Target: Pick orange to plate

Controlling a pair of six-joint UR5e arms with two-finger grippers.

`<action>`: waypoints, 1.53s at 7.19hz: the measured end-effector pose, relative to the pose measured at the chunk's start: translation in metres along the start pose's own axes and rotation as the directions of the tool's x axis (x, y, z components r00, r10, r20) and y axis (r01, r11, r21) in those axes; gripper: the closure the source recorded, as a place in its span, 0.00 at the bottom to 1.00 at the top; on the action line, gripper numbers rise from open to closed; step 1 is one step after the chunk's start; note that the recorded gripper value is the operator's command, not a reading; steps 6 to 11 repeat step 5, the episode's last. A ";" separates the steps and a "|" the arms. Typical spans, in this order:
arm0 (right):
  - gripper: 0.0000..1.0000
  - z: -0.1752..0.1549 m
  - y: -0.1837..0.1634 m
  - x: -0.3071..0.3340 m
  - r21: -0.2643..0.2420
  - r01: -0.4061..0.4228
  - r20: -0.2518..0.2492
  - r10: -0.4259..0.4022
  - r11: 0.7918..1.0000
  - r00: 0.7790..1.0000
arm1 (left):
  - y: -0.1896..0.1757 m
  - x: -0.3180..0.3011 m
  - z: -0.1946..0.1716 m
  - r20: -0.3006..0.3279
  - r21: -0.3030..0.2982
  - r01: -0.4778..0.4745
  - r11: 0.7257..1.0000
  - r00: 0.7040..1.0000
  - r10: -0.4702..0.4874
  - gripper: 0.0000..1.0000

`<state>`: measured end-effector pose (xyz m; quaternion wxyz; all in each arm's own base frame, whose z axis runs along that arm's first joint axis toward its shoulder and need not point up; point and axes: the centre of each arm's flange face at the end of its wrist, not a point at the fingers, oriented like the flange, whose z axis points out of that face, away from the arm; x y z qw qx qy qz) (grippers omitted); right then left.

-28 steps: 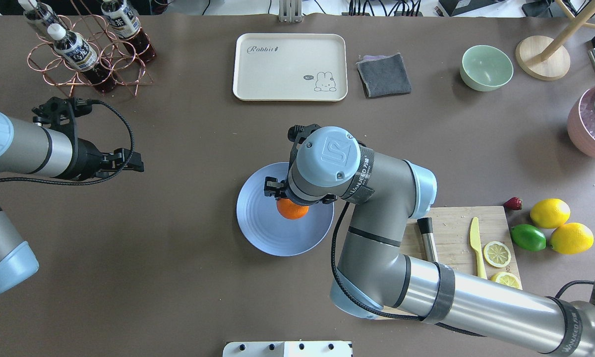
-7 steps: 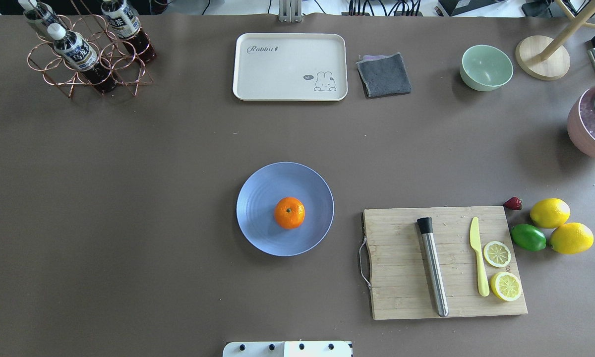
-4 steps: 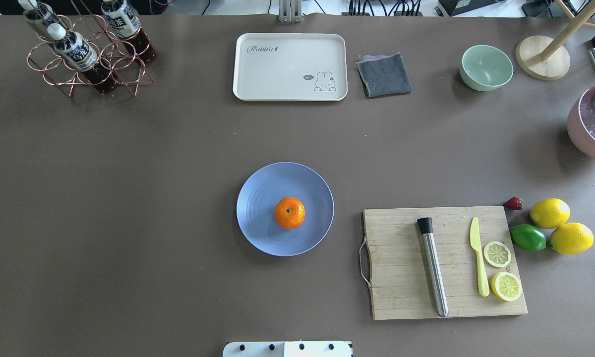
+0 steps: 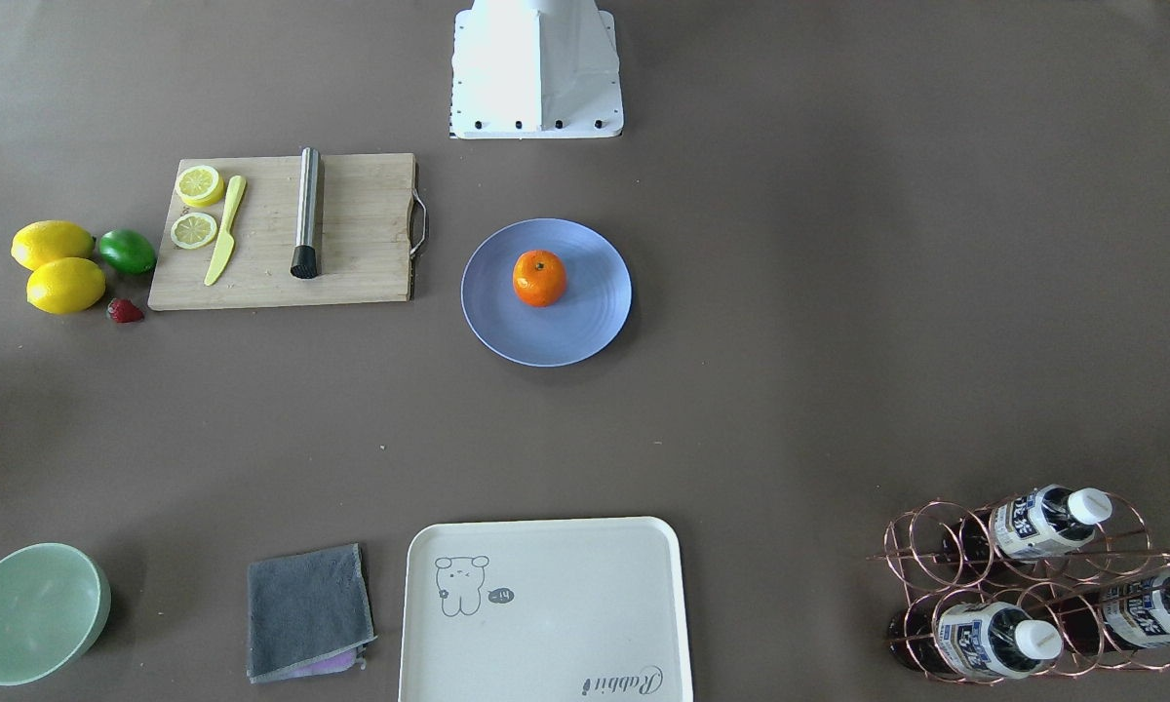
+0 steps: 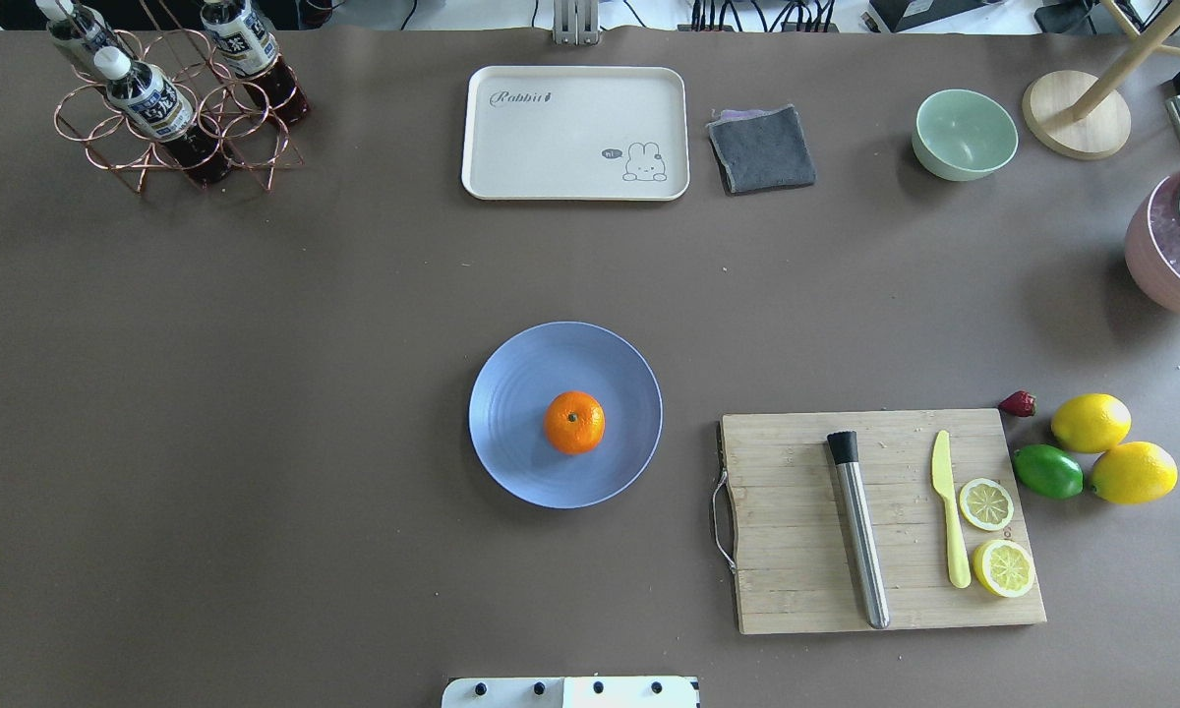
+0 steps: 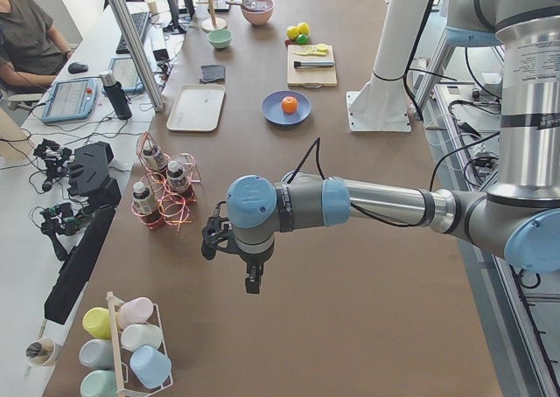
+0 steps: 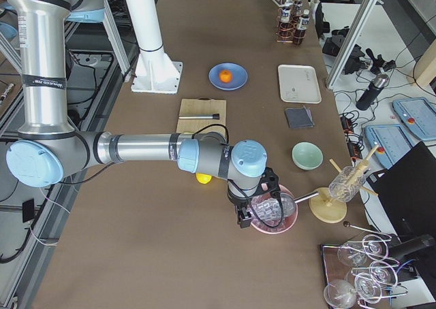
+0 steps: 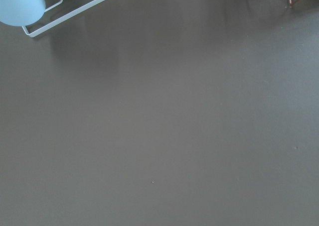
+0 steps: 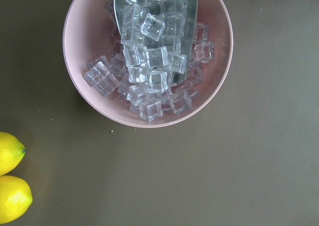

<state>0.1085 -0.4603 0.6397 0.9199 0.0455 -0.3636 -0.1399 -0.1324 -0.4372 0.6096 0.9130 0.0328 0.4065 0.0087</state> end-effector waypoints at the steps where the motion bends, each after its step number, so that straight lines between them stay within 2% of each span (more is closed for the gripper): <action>1: 0.00 0.001 0.001 0.001 -0.003 -0.001 -0.002 0.001 1.000 1.000 | 0.000 0.000 0.000 0.000 -0.001 0.002 1.000 1.000 -0.002 0.03; 4: 0.00 -0.001 -0.005 0.003 -0.007 -0.001 -0.020 0.001 1.000 1.000 | -0.006 0.002 -0.003 0.002 0.006 -0.005 1.000 1.000 0.005 0.03; 11: 0.00 -0.002 -0.007 0.002 -0.003 0.000 -0.021 0.000 1.000 1.000 | -0.007 0.003 -0.004 0.001 0.009 -0.007 1.000 1.000 0.007 0.03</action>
